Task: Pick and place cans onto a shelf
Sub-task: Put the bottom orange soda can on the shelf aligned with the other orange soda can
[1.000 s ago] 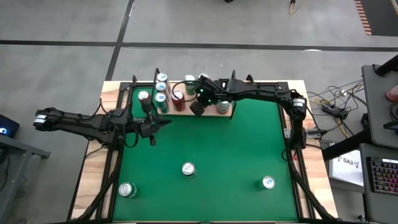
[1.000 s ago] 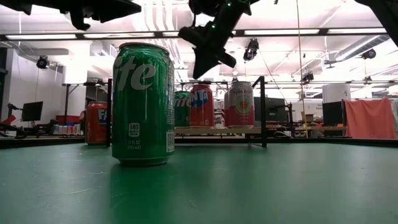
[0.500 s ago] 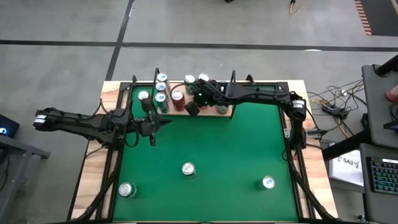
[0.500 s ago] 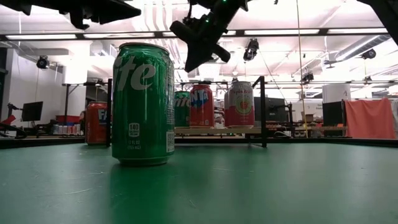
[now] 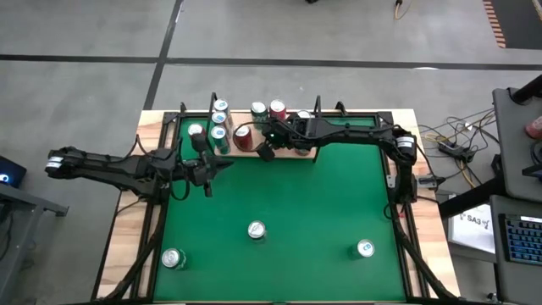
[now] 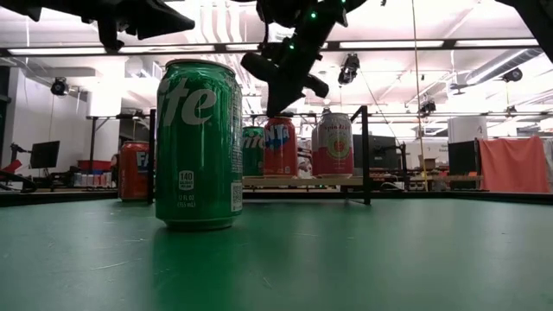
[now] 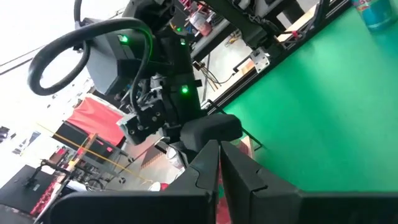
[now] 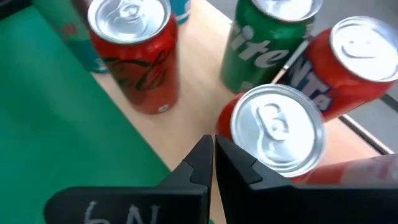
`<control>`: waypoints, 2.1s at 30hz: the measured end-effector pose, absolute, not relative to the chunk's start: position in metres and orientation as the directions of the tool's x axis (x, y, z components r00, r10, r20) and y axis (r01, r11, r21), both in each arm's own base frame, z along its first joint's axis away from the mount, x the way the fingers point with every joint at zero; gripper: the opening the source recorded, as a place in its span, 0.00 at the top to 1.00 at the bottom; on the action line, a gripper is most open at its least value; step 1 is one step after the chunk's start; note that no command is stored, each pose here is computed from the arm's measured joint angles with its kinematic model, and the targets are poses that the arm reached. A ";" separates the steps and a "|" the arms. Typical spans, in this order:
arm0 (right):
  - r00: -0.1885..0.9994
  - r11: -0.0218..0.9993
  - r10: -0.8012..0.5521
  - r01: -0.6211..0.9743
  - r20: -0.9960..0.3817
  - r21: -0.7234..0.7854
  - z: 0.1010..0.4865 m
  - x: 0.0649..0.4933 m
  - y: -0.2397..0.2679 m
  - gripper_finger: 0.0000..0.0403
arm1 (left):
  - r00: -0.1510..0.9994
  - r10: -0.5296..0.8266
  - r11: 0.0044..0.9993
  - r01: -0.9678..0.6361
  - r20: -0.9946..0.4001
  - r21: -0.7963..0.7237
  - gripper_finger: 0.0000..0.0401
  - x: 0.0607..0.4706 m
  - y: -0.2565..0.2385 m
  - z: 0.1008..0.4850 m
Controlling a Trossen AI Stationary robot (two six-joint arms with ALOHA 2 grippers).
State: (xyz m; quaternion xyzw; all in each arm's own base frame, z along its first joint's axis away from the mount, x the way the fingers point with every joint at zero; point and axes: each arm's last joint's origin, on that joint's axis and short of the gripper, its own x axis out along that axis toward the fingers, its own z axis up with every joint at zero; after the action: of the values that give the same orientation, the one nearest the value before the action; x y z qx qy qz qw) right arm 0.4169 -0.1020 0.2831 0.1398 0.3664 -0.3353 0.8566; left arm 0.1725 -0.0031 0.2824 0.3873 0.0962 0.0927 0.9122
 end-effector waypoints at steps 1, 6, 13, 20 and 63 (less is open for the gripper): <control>0.504 0.733 -0.478 0.680 -0.719 -0.011 0.283 0.417 -0.102 0.98 | 0.964 0.243 0.680 -0.094 -0.103 0.727 1.00 0.172 -0.003 0.282; 0.499 0.729 -0.483 0.684 -0.720 -0.014 0.283 0.416 -0.104 0.98 | 0.964 0.243 0.673 -0.092 -0.103 0.734 1.00 0.172 -0.003 0.282; 0.477 0.708 -0.492 0.706 -0.728 -0.016 0.281 0.412 -0.116 0.98 | 0.965 0.243 0.671 -0.091 -0.102 0.736 1.00 0.173 -0.003 0.283; 0.474 0.705 -0.496 0.709 -0.727 -0.018 0.280 0.412 -0.118 0.98 | 0.965 0.243 0.671 -0.091 -0.102 0.736 1.00 0.172 -0.003 0.283; 0.505 0.790 -0.258 0.601 -0.824 0.121 0.298 0.382 -0.149 0.98 | 0.956 0.276 0.665 -0.114 -0.101 0.739 1.00 0.172 -0.002 0.283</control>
State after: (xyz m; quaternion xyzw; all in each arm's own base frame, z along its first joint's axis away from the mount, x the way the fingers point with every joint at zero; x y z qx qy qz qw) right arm 0.3816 -0.1491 0.2978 0.2006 0.4276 -0.2545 0.8439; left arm 0.1722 -0.0021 0.2827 0.3951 0.1028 0.1076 0.9065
